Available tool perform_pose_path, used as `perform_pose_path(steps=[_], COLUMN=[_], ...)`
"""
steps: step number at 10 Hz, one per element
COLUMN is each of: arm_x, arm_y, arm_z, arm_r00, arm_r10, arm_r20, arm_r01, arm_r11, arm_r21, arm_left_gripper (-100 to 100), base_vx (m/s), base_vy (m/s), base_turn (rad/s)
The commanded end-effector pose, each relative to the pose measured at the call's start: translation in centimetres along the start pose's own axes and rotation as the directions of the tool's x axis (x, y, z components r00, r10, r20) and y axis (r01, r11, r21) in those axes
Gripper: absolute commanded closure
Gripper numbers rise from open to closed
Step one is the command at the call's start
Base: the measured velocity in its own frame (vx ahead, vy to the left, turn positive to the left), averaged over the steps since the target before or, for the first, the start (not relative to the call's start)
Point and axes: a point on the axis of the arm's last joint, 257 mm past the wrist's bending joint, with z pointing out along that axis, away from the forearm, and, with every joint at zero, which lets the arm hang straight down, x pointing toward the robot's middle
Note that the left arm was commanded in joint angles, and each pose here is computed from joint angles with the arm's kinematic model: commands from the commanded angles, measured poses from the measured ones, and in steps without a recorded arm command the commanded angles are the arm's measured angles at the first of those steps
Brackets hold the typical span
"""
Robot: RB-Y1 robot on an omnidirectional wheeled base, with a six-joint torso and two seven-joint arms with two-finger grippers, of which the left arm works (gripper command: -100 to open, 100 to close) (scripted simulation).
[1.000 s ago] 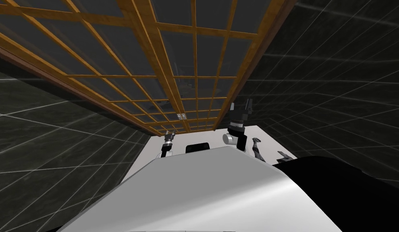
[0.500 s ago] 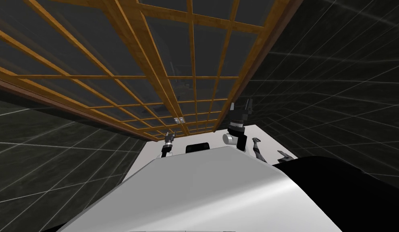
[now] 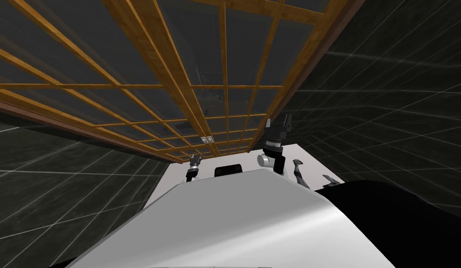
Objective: Pull the door open
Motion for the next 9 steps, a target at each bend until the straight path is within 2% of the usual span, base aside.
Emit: perform_pose_path(steps=[1, 3, 4, 6, 7, 9], arm_x=[0.8, 2.0, 2.0, 3.3, 3.4, 4.2], arm_y=[1.4, 3.5, 3.5, 6.0, 6.2, 7.8], arm_z=[-0.97, -2.28, -2.28, -3.8, -3.92, -4.94], arm_r00=[0.9996, 0.9976, 0.9976, 0.9932, 0.9927, 0.9884], arm_r10=[0.011, 0.029, 0.029, 0.05, 0.051, 0.063], arm_r20=[-0.024, -0.062, -0.062, -0.106, -0.109, -0.138], arm_r01=[-0.012, -0.033, -0.033, -0.06, -0.062, -0.081], arm_r11=[0.9997, 0.9979, 0.9979, 0.9933, 0.9928, 0.988], arm_r21=[-0.021, -0.056, -0.056, -0.099, -0.102, -0.131], arm_left_gripper=[-100, -100, -100, -100, -100, -100], base_vx=[-0.174, -0.195, -0.111, -0.118, -0.12, -0.118], base_vy=[0.032, 0.047, 0.045, 0.087, 0.067, 0.05], base_turn=[0.08, 0.112, 0.035, 0.099, 0.047, 0.067])
